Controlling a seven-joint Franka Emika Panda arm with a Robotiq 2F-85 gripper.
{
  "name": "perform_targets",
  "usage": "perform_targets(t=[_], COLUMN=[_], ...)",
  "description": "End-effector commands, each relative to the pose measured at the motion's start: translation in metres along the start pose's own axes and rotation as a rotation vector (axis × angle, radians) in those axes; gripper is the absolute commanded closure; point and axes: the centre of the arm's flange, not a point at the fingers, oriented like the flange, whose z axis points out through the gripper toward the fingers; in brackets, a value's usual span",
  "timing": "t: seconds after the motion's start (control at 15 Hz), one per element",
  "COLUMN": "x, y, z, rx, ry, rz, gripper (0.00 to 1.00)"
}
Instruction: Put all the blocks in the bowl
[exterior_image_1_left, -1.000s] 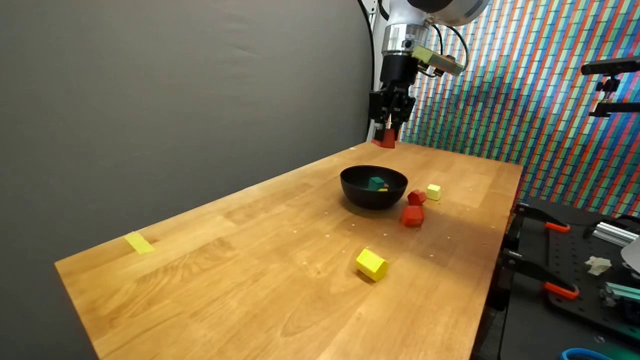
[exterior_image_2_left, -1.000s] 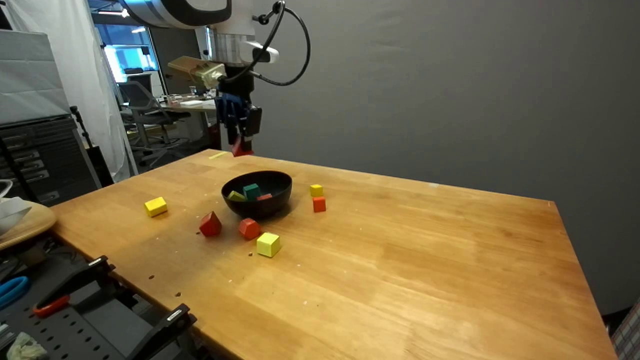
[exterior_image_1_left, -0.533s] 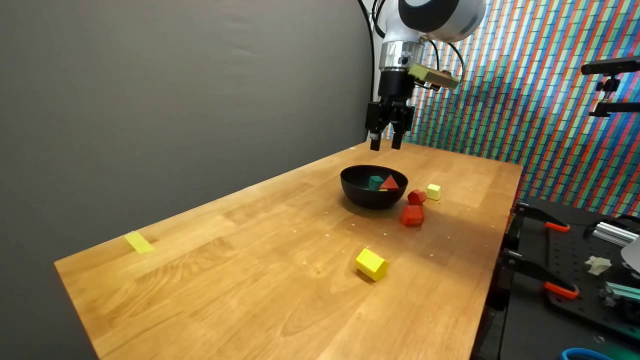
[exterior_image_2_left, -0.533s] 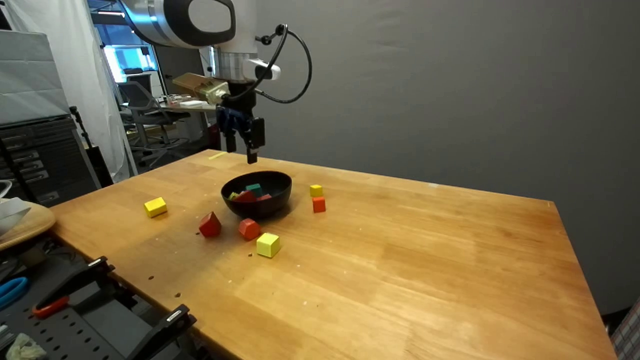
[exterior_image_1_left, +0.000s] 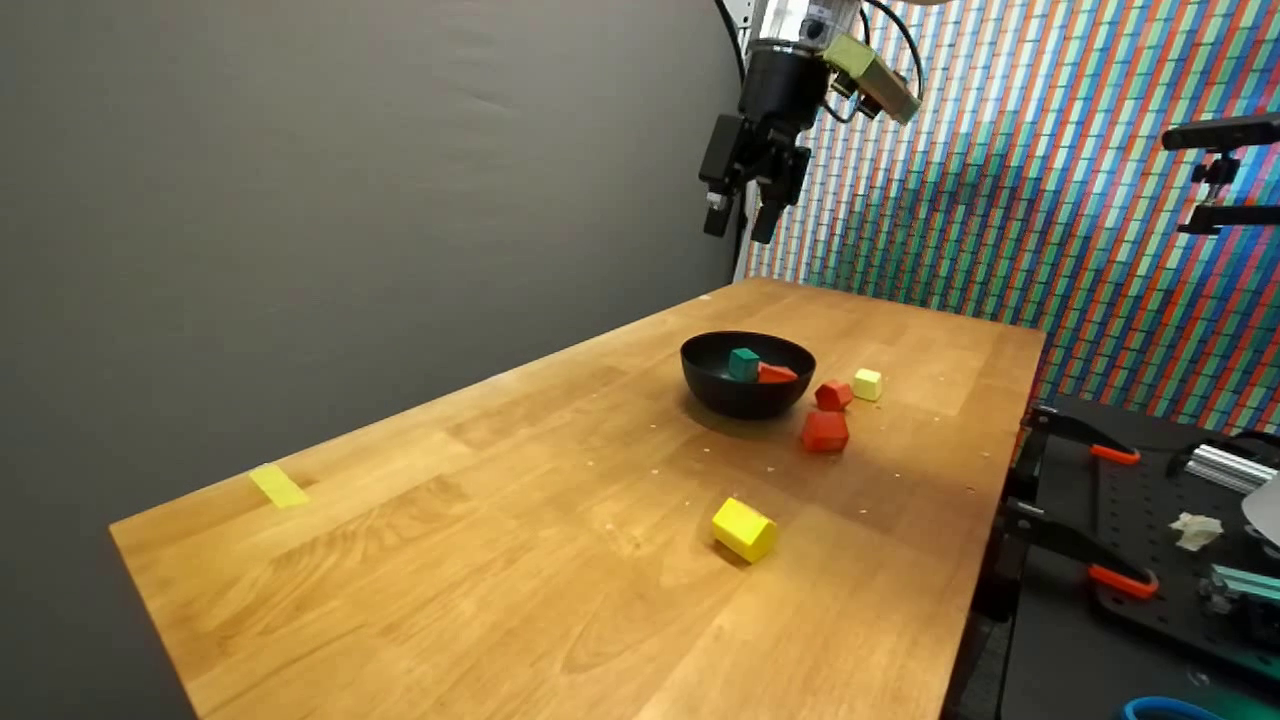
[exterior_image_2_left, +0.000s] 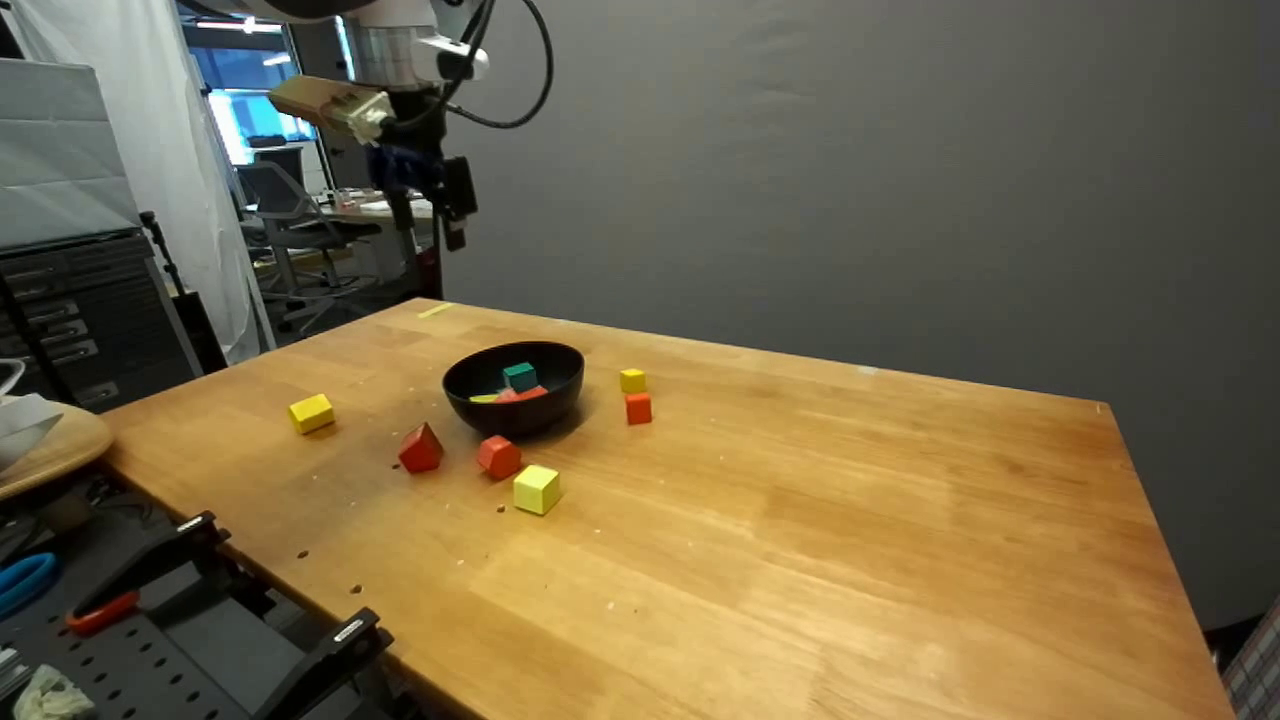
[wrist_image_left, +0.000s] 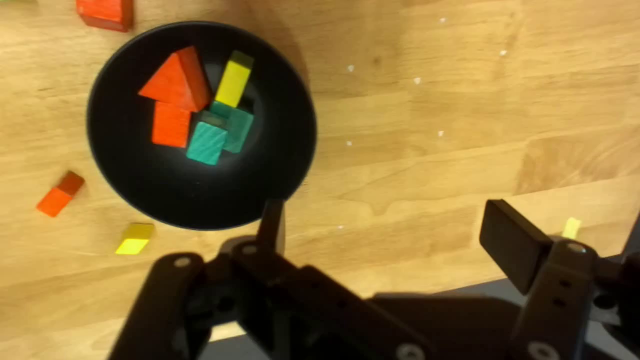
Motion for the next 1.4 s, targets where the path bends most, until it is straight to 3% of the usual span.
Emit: perform_targets(t=[0.0, 0.27, 0.53, 1.0, 1.33], x=[-0.036, -0.075, -0.105, -0.098, -0.098], y=[-0.053, -0.097, -0.113, -0.102, -0.116], z=[-0.005, 0.044, 0.093, 0.171, 0.199], rx=[-0.013, -0.070, -0.113, -0.092, -0.060], ry=[0.022, -0.065, -0.176, -0.352, -0.377], rz=[-0.035, -0.024, 0.039, 0.206, 0.195], gripper=[0.00, 0.00, 0.00, 0.00, 0.00])
